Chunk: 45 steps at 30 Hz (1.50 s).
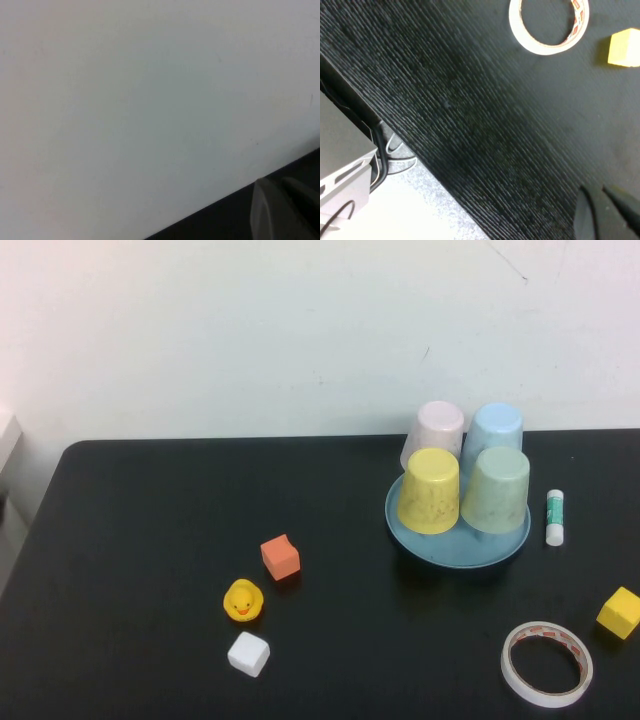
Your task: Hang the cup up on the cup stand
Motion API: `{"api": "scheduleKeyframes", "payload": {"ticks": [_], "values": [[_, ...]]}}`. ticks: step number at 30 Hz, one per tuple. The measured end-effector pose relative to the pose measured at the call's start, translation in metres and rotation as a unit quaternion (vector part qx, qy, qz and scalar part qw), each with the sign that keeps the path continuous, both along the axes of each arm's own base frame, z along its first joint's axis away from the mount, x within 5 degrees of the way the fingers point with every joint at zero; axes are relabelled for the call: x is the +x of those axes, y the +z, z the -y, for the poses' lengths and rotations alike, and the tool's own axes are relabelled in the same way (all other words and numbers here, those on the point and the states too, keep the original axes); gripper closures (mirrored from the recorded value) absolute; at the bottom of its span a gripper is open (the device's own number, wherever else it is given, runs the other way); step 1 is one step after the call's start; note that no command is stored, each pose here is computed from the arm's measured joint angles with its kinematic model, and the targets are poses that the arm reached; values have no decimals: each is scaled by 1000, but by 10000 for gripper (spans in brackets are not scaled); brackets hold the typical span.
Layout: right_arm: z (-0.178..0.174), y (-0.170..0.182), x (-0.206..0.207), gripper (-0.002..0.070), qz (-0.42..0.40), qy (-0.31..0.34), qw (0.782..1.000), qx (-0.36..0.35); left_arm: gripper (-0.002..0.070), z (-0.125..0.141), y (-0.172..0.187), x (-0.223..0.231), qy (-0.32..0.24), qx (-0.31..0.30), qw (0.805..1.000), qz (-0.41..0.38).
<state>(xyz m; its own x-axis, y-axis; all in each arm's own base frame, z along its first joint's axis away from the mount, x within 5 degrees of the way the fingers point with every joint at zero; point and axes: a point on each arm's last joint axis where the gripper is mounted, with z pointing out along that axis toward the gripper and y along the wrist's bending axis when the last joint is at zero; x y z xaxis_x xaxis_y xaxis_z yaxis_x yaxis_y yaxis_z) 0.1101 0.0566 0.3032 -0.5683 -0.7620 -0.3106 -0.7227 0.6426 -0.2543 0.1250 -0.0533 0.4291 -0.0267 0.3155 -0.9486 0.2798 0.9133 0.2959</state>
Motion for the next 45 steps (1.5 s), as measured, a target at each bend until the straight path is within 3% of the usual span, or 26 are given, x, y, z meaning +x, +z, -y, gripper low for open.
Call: {"api": "scheduleKeyframes", "payload": {"ticks": [6,11,15,21,31,34,36,45], "values": [[0,0,0,678,0,0,1000,0,675,-16,-57,-27,-21,-26,999,-1],[0,0,0,678,0,0,1000,0,675,-17,-103,-36,-42,-50,997,-48],[0,0,0,678,0,0,1000,0,675,-17,-139,-34,-29,-18,995,-97],[0,0,0,678,0,0,1000,0,675,-21,-150,-34,-2,-18,992,-125],[-1,0,0,678,-2,0,1000,3,675,-27,-156,-34,5,-31,996,-78],[-1,0,0,678,-2,0,1000,3,675,-31,-163,-42,6,-61,997,-48],[-1,0,0,678,-3,0,1000,4,675,-35,-173,-49,20,-90,995,-42],[-2,0,-1,678,-6,0,1000,10,675,-49,-228,-68,109,-115,987,-24]]}}
